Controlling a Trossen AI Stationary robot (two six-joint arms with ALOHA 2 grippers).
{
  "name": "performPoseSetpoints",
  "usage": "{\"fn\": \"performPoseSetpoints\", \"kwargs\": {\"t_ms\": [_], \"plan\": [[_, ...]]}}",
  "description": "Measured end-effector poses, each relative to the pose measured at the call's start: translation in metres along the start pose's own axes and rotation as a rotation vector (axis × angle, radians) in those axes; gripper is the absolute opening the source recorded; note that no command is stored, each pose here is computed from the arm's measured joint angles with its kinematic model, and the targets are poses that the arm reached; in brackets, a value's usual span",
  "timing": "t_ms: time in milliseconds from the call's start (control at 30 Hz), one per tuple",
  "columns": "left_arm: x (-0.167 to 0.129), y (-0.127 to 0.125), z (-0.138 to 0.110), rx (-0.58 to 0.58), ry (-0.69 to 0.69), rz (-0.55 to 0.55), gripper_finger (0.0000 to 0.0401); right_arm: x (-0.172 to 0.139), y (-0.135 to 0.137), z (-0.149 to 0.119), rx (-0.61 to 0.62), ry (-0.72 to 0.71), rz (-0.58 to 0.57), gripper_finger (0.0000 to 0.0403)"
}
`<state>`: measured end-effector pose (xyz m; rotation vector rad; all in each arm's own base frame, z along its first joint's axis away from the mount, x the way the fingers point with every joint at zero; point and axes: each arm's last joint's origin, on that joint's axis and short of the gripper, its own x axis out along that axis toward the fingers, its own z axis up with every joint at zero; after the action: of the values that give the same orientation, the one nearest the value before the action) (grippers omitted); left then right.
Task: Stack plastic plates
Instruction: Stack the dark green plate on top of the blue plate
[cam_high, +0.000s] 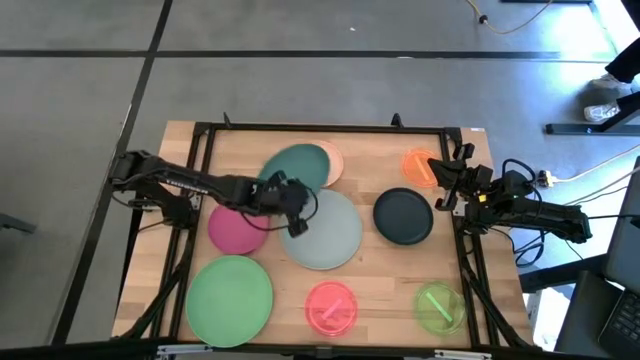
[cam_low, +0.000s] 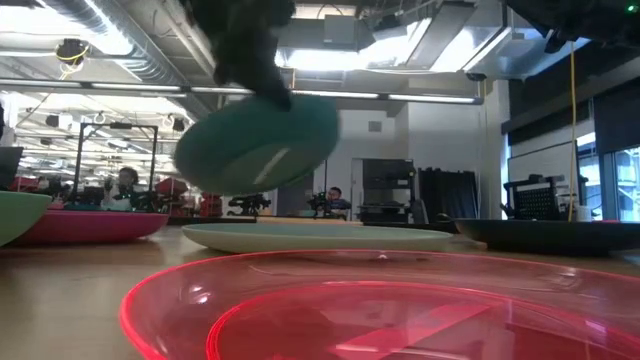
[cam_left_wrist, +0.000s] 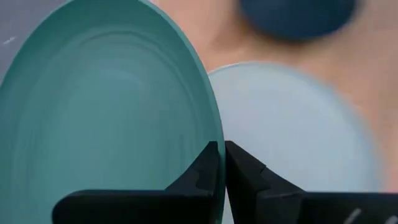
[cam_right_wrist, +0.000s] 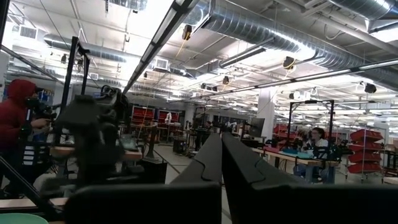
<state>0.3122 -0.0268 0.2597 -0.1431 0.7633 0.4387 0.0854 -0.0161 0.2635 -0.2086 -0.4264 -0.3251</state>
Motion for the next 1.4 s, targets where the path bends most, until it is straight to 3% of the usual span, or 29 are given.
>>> {"fn": "performPoseSetpoints", "kwargs": {"t_ms": [233, 633, 1000, 1400], "plan": [[-0.005, -0.035, 0.0, 0.097, -0.106, -0.148, 0.0013, 0.0, 0.0, 0.0, 0.0, 0.001, -0.001, 0.0001], [0.03, -0.074, -0.03, 0.318, -0.023, -0.25, 0.0013, 0.0, 0.0, 0.0, 0.0, 0.002, -0.002, 0.0001], [0.055, -0.082, -0.043, 0.336, 0.03, -0.262, 0.0017, 0.0, 0.0, -0.001, -0.001, 0.009, 0.0, 0.0001], [0.057, -0.085, -0.048, 0.318, 0.077, -0.306, 0.0064, 0.0, 0.0, -0.001, -0.001, 0.009, 0.0, 0.0001]]}}
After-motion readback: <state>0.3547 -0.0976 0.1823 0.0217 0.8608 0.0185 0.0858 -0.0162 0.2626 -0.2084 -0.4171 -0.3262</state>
